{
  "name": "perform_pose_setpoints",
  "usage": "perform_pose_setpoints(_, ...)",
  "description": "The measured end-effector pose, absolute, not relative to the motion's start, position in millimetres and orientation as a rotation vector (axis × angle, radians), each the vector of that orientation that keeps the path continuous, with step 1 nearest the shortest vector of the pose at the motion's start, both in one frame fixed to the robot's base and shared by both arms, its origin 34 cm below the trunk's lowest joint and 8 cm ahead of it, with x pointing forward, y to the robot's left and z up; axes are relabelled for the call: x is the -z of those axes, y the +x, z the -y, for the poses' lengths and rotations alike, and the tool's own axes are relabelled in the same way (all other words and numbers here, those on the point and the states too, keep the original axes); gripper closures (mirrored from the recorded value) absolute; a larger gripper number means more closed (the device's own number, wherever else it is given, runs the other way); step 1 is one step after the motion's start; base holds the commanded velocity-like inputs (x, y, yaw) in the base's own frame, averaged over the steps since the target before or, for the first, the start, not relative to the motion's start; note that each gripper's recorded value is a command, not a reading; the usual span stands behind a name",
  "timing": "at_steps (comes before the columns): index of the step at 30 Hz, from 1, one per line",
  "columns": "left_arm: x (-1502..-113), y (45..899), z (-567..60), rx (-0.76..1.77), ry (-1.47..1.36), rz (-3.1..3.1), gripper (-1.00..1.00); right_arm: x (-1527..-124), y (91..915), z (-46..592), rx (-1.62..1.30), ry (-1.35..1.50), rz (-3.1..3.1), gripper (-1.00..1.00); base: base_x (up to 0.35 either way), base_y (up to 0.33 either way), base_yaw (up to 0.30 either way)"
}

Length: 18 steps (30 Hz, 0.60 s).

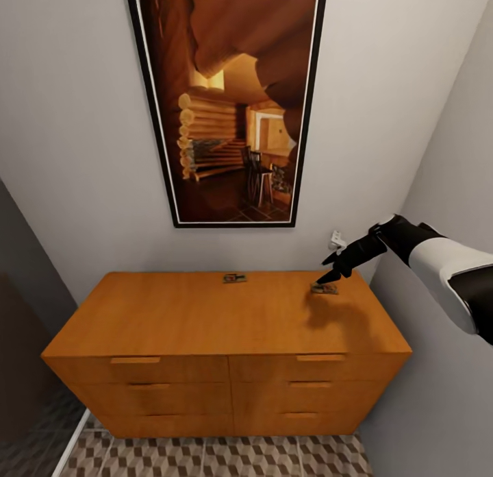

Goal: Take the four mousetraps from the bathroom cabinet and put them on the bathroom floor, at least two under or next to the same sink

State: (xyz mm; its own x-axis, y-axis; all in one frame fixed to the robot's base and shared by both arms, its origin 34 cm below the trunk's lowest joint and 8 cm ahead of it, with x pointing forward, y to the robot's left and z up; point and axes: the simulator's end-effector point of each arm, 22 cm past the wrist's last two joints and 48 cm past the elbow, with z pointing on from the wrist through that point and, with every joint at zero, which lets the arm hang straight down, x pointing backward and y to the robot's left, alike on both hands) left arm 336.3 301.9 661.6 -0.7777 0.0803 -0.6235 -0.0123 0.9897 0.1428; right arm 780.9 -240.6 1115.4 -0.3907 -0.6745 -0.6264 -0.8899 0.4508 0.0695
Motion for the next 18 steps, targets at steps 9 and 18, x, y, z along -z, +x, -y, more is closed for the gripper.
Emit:
perform_pose_setpoints(9,-661,336,-302,-0.182,0.048,-2.456,-1.0,-1093,772,264,-0.535,-1.289,-2.21,-1.0,0.045,0.0,0.0)
perform_pose_setpoints(18,-661,336,-302,-0.182,0.048,-2.456,-1.0,-1076,763,280,-0.535,-1.289,-2.221,-1.0,0.003,0.0,0.0)
